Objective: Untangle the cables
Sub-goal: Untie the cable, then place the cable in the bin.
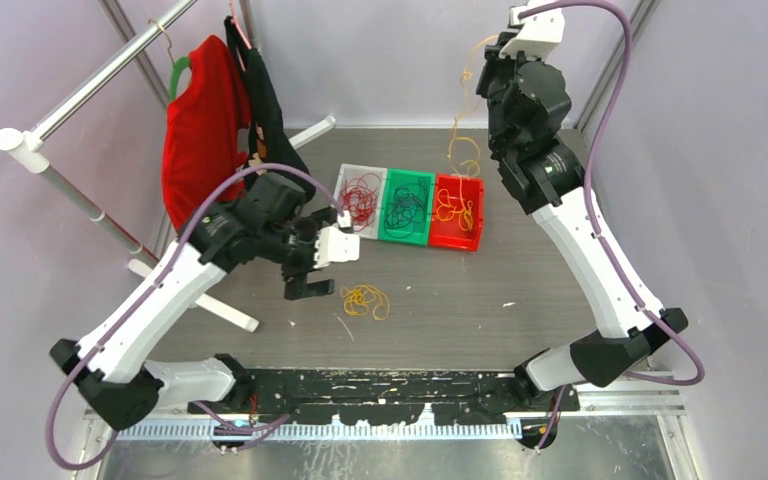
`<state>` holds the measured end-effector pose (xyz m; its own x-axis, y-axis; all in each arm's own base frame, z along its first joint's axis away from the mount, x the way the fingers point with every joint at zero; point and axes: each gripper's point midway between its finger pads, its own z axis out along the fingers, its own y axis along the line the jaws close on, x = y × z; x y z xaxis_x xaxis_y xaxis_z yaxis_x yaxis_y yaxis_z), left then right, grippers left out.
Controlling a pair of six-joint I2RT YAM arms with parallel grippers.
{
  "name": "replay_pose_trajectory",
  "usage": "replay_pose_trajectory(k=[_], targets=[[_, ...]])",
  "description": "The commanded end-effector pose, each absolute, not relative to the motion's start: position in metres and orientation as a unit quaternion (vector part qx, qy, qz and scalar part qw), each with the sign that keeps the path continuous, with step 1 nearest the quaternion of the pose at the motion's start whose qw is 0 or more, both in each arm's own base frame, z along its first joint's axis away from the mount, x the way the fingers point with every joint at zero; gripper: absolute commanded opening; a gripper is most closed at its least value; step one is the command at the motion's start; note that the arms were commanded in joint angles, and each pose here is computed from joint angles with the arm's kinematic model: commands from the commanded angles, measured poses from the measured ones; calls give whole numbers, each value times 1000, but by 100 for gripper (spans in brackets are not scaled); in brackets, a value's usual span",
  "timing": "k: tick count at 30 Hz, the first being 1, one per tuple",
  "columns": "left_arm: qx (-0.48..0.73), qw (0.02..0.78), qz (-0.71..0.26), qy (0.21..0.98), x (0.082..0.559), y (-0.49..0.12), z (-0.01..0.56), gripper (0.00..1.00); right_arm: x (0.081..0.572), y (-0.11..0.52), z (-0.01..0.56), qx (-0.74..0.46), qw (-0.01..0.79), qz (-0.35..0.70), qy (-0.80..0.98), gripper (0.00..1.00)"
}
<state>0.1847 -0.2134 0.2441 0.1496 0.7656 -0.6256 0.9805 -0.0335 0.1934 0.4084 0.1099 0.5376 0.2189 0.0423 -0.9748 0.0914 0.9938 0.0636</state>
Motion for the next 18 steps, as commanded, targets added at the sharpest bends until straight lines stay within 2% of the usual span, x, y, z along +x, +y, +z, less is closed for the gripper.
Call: replay_pose_trajectory(k=[1,9,18], targets=[[665,311,-185,653,164,-192,279,99,408,97,536,75,786,-25,613,1],[582,377,-156,703,190,-176,355,99,430,78,446,98,730,-66,673,1],[566,413,-133,701,202,-170,378,99,439,43,372,150,684,-84,709,1]])
